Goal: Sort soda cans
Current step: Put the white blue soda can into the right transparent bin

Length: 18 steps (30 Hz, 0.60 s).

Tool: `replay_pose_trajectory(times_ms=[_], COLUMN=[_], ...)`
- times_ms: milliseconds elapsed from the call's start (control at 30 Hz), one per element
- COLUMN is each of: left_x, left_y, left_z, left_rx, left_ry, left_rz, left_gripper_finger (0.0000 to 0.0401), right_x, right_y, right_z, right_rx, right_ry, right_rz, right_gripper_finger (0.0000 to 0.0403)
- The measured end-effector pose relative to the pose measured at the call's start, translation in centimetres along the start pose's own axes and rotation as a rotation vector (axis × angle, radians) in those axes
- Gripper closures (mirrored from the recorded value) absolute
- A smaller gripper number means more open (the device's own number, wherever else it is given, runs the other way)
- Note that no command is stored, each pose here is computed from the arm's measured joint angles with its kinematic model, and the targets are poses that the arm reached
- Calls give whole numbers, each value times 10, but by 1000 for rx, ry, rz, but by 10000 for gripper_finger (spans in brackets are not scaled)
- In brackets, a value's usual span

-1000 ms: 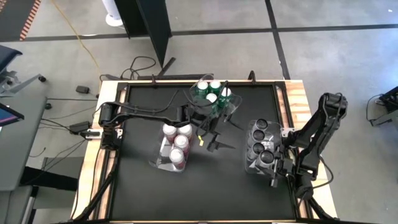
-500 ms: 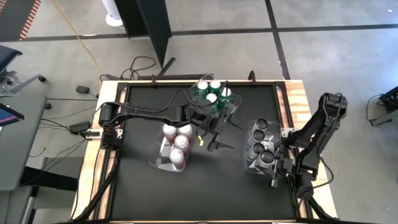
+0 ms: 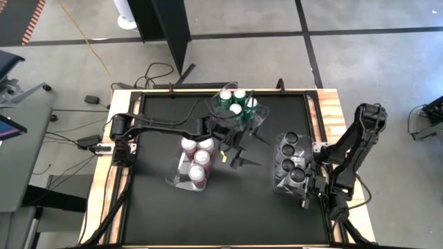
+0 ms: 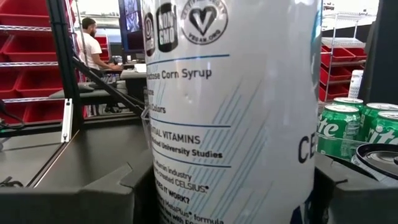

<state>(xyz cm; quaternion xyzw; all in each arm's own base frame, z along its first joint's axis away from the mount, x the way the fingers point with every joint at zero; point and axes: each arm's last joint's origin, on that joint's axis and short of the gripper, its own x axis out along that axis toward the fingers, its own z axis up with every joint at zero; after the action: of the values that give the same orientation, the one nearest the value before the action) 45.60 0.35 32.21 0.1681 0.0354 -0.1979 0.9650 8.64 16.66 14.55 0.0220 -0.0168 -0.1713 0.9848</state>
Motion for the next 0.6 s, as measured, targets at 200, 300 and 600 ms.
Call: replay_pose_trajectory(times_ms=[200,300,600], left_x=[11,14,15], left_y=[-2,-3,-4], left_z=[-18,-24,-26], left_rx=[-29,-34,-41], left_ry=[44,47,59], left_rz=[-18,-20,-25], left_gripper_finger=[24,24,24], right_x=[0,0,0], right_y=[0,0,2], right_z=[0,0,2], right_rx=[-8,-7,27], right_ry=[0,0,5], right_rz=[0,1,3], right_gripper_finger=[132,132,101])
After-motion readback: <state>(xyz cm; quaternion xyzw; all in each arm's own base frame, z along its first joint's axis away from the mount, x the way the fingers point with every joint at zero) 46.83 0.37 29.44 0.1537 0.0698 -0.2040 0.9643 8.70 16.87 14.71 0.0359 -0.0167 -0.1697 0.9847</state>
